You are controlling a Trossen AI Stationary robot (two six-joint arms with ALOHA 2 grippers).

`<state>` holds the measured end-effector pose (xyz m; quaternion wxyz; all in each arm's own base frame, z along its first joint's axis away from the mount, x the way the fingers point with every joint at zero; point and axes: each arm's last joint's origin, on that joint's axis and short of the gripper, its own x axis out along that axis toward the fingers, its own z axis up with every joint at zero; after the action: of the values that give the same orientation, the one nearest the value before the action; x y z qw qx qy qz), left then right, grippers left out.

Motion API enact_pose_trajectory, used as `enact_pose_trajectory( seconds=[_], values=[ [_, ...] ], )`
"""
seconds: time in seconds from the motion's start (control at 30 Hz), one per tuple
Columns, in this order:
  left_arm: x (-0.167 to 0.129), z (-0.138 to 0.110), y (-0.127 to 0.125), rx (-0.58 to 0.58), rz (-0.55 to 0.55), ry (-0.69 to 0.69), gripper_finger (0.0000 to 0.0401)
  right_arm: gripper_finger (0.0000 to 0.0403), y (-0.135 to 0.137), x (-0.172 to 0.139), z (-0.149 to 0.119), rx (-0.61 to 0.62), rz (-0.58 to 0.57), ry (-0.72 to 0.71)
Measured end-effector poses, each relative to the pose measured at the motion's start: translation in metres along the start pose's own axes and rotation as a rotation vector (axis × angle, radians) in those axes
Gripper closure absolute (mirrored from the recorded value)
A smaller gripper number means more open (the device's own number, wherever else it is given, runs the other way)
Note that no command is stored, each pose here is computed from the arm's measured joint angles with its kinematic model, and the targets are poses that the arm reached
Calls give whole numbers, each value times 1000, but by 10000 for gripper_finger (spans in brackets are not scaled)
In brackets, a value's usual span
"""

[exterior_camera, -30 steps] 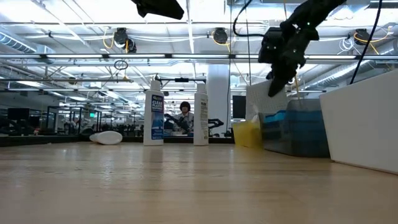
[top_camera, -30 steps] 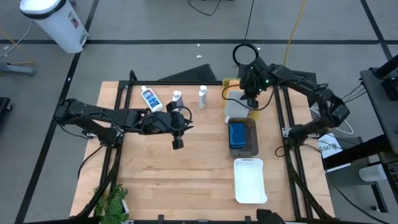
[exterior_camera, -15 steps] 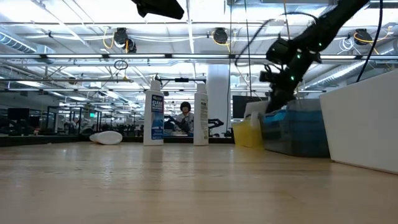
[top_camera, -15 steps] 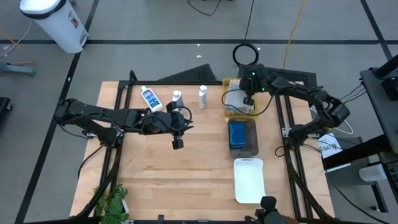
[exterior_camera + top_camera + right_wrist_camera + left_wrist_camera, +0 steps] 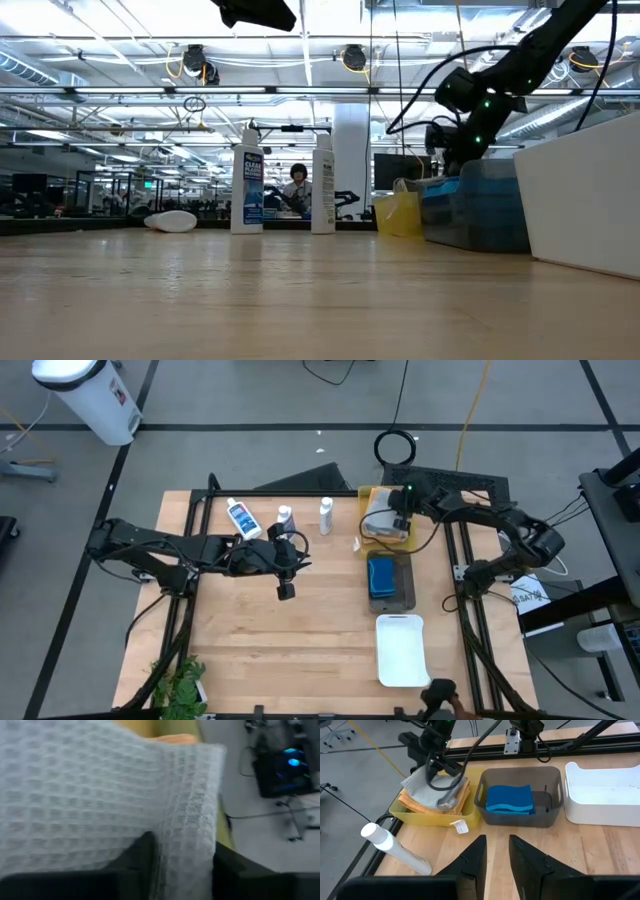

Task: Pick & Place Kitchen Items
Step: Put the gray towel into the yellow bin

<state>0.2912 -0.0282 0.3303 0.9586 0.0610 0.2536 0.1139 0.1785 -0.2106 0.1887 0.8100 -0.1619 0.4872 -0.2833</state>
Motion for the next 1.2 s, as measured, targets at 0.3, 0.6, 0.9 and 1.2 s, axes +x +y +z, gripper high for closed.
enact_pose_trajectory(
  seconds=[0.3, 0.6, 0.9, 1.2],
  values=[
    [0, 0, 0, 0, 0, 0, 313, 165, -15, -42, 28, 158, -159, -112],
    [1, 2, 2, -11, 7, -18, 313, 203, 0, -62, 37, 300, 76, -193],
    [3, 2, 8, -21, 23, -16, 313, 392, 15, -22, 27, 339, 199, -21],
    [3, 2, 8, -21, 22, -16, 313, 382, 26, 15, 18, 333, 231, 84]
  ],
)
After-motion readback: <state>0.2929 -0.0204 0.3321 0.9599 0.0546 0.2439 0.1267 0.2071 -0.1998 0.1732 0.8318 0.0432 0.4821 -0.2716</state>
